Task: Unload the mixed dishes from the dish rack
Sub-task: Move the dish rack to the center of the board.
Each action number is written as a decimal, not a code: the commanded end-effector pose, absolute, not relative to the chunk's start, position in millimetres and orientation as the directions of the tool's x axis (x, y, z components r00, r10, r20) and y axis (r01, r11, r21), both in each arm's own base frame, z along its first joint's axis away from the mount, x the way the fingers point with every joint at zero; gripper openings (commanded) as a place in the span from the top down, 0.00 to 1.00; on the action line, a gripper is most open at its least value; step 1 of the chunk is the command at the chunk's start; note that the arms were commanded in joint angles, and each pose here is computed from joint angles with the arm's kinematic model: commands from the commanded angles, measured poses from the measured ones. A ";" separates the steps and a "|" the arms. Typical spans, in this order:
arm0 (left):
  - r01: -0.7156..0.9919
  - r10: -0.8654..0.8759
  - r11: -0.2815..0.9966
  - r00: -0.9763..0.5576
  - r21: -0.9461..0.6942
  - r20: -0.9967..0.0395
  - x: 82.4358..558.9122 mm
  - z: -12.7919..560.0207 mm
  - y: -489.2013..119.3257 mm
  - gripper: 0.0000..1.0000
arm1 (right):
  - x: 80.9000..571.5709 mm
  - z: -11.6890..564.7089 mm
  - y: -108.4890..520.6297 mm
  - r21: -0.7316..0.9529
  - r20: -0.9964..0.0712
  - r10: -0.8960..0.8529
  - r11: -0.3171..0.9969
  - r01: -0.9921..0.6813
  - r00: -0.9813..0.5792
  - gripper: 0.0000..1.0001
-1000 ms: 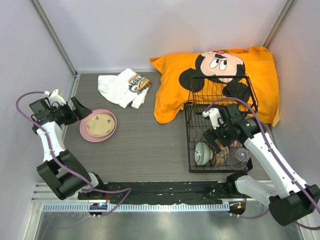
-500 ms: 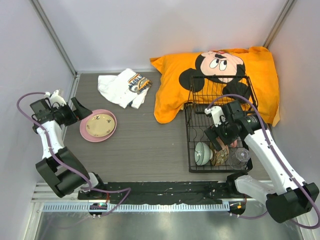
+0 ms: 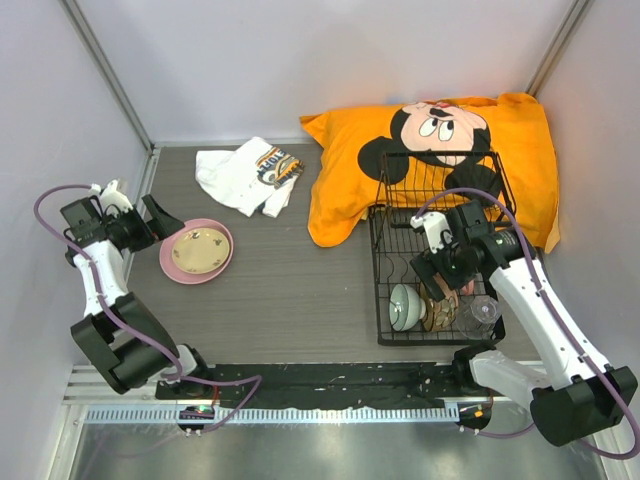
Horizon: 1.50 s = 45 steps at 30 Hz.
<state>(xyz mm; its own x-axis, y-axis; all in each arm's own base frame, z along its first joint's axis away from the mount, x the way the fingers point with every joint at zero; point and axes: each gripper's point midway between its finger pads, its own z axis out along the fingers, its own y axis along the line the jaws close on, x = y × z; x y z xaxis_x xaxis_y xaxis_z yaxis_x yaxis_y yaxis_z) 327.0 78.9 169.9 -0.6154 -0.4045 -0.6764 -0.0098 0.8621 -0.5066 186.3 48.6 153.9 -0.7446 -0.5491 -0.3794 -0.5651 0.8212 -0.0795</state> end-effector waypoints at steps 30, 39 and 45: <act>-0.007 -0.384 0.876 -0.612 -0.481 -0.691 334.4 165.7 85.2 0.00 | 259.5 152.3 47.6 -0.156 -0.411 -0.498 0.864 -0.480 -0.764 0.05; -0.005 -0.384 0.876 -0.612 -0.482 -0.691 334.4 166.2 85.0 0.00 | 229.0 152.6 44.8 -0.117 -0.384 -0.476 0.875 -0.470 -0.791 0.05; -0.009 -0.384 0.878 -0.610 -0.478 -0.693 334.7 166.1 86.5 0.00 | 207.8 155.1 44.9 -0.084 -0.362 -0.494 0.862 -0.501 -0.790 0.06</act>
<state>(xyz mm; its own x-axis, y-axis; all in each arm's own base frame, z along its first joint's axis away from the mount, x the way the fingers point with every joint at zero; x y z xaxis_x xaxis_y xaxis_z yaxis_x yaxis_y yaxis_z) 328.5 83.7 159.6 -0.6296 -0.4135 -0.6578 -0.0390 0.8624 -0.5047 223.0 57.5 155.5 -0.7757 -0.4902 -0.3976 -0.5106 0.8577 -0.0613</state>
